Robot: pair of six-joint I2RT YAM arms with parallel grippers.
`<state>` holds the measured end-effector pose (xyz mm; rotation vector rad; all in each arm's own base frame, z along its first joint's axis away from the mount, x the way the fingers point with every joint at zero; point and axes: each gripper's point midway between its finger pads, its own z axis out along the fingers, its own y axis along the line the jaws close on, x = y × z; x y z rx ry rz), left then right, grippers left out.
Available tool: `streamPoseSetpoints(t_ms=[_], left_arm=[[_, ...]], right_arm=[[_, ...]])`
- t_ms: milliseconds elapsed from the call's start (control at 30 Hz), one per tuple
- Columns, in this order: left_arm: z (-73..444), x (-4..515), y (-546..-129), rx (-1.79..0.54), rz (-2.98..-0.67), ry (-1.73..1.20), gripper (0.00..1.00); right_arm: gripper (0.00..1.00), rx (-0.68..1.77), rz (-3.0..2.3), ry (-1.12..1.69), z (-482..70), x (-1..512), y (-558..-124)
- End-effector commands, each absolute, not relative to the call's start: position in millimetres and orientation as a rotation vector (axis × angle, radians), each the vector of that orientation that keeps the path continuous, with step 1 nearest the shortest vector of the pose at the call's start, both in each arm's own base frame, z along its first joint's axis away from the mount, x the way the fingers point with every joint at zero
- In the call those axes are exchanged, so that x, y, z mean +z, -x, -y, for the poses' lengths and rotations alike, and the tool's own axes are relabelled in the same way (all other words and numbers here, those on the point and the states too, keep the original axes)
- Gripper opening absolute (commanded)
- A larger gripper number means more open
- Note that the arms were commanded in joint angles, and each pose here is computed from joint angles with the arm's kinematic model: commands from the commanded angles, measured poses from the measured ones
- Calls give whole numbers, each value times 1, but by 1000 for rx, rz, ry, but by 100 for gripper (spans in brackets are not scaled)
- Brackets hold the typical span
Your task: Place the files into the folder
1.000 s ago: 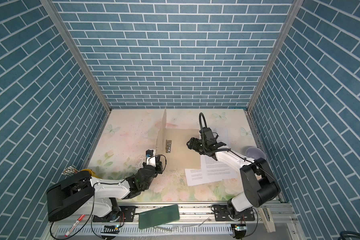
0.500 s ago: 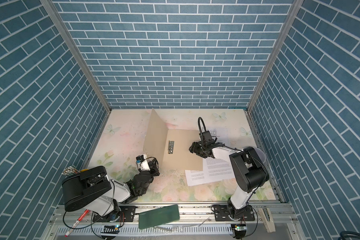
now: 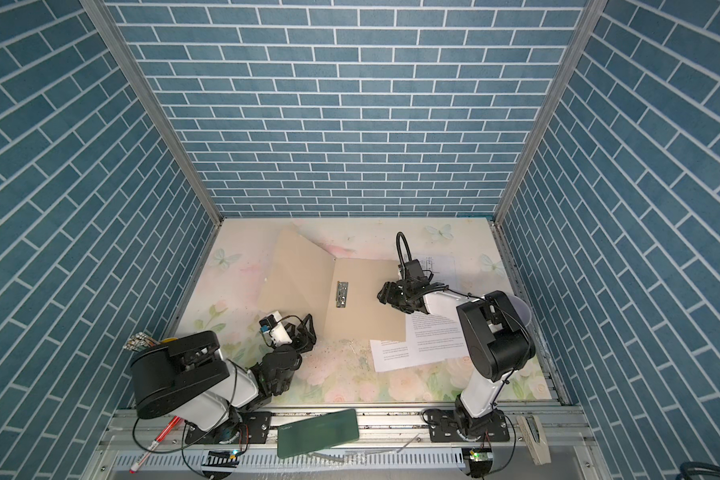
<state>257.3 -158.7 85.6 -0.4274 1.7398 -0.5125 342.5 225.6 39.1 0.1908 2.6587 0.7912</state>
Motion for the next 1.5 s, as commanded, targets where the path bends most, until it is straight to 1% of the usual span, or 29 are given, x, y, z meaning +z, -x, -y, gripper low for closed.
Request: streamPoseSetpoints(t_ms=[0,133,233,400,500,600,733,867,1000,1200,1300,1333,1467], left_arm=[[141,77,-254,-397,-1786,461,76],[125,86,-250,-251,-1855,488,91],[114,99,-246,-205,-1852,491,99],[107,105,-241,-144,-1907,479,100],[90,103,-232,-61,-1940,577,100],[80,96,-223,-51,-1973,652,100],[85,100,-223,-55,-2006,612,100],[103,113,-234,-32,-2016,497,100],[138,120,-249,-2,-2079,305,100],[183,126,-265,-37,-2129,137,100],[200,128,-271,-49,-2138,59,100],[209,137,-276,-68,-2129,39,100],[238,143,-282,-126,-2144,-74,100]], right_arm=[[69,704,-2779,-201,-213,12,-326],[69,692,-2788,-191,-213,12,-326],[69,702,-2786,-190,-215,13,-327],[70,717,-2768,-179,-218,19,-332],[70,716,-2754,-175,-219,24,-336],[70,704,-2764,-168,-219,25,-336],[72,707,-2753,-163,-219,28,-338],[75,724,-2719,-146,-222,39,-343],[79,723,-2660,-110,-221,56,-347],[89,646,-2564,-37,-207,86,-347],[98,573,-2516,-25,-193,98,-347],[99,552,-2503,-26,-187,101,-347],[99,473,-2471,-56,-163,105,-346]])
